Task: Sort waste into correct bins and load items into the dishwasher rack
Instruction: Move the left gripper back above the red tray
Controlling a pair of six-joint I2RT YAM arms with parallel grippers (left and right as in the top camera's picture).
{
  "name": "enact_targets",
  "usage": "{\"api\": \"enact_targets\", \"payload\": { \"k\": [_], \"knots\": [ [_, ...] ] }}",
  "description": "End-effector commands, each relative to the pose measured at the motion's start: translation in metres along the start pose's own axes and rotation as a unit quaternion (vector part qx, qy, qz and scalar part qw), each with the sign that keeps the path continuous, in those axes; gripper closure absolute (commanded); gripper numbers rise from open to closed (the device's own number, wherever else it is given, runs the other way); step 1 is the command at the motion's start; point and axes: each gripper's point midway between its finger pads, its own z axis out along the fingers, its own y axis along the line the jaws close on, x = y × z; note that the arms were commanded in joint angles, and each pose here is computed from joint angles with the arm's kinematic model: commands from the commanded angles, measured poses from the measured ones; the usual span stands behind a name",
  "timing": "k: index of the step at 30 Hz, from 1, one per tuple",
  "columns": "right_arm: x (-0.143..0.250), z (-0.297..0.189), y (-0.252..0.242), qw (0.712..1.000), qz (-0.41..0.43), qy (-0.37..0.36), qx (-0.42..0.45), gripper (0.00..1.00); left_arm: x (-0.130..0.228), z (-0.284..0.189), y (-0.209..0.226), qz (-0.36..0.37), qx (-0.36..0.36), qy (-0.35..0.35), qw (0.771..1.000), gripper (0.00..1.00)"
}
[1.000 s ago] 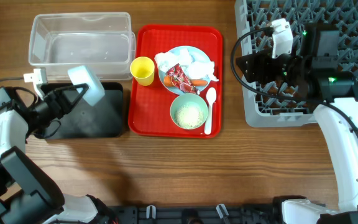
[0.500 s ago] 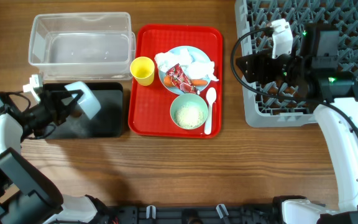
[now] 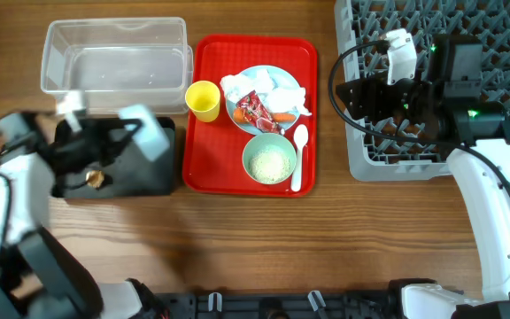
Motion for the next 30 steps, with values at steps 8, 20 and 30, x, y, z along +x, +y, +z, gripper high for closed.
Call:
{"api": "enact_targets", "payload": {
  "k": [8, 20, 30],
  "knots": [
    [-0.004, -0.004, 0.002, 1.0, -0.001, -0.005, 0.003, 0.18, 0.063, 0.122, 0.039, 0.261, -0.46, 0.065, 0.846, 0.96],
    [-0.004, -0.004, 0.002, 1.0, -0.001, -0.003, 0.003, 0.18, 0.103, 0.158, 0.103, 0.253, -0.495, 0.153, 0.817, 0.96],
    [-0.004, -0.004, 0.002, 1.0, -0.002, -0.003, 0.003, 0.18, 0.11, 0.163, 0.101, 0.26, -0.49, 0.161, 0.816, 0.93]
  ]
}}
